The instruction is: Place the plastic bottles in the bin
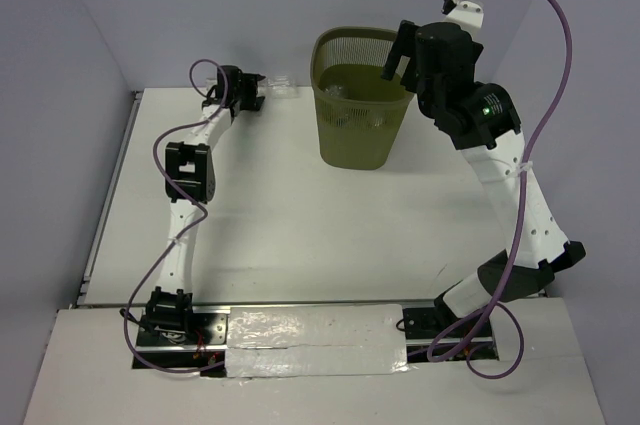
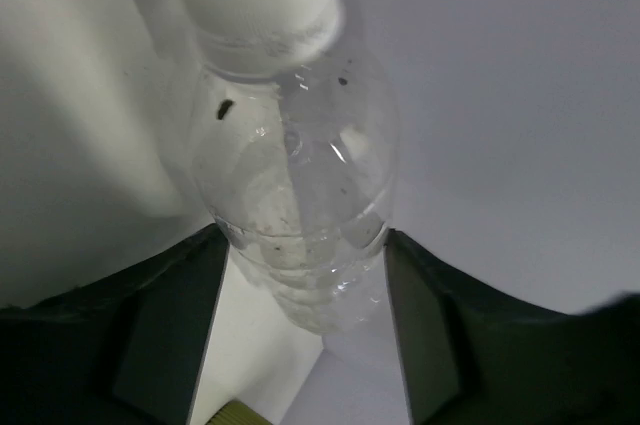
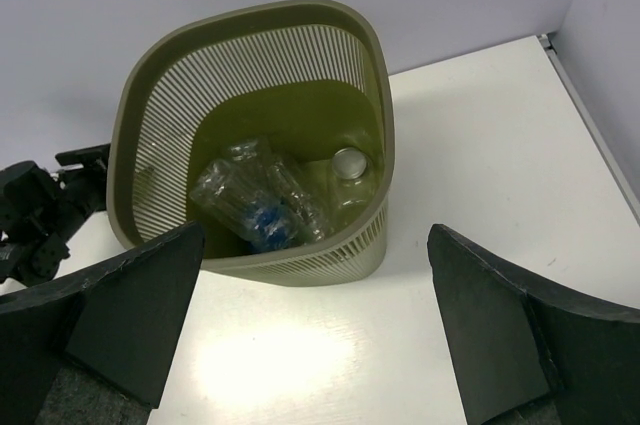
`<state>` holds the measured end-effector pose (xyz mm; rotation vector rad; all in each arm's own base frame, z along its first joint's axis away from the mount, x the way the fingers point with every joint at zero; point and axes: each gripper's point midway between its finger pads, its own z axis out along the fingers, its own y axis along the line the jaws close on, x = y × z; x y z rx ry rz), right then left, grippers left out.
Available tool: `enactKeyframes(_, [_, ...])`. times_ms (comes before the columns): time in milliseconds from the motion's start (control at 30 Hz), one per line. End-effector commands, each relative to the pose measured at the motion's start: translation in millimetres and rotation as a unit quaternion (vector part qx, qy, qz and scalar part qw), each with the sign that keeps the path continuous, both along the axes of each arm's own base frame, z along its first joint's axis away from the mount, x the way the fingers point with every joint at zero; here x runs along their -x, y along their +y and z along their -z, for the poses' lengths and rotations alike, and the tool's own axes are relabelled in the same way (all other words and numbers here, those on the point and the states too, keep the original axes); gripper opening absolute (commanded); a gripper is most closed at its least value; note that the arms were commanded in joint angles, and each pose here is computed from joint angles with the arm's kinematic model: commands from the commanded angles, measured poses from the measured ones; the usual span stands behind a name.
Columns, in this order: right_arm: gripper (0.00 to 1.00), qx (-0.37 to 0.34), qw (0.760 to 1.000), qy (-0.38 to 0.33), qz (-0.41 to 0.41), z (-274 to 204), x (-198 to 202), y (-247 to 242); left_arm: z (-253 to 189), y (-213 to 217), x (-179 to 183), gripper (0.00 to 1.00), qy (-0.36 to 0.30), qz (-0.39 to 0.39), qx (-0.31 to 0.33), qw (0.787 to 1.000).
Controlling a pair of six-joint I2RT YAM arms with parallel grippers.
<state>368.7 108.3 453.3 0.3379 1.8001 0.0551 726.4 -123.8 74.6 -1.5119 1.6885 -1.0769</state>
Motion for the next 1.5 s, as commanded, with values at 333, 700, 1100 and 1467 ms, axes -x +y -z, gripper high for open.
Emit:
enactKeyframes(333, [1.00, -0.010, 1.000, -0.009, 0.018, -9, 25, -18, -80, -11, 38, 0.57, -0.050, 0.029, -0.076, 0.995])
enactKeyframes(700, [1.00, -0.033, 0.999, -0.014, 0.016, 4, 61, -34, -264, -7, 141, 0.56, -0.158, 0.120, -0.284, 0.938])
enactKeyframes(1100, [1.00, -0.039, 0.999, 0.004, 0.019, 21, 90, -50, -437, -77, 233, 0.56, -0.373, 0.243, -0.399, 0.802])
enactKeyframes(1467, [1.00, -0.050, 0.998, 0.015, 0.045, 31, 124, -74, -409, -200, 237, 0.57, -0.424, 0.324, -0.331, 0.778])
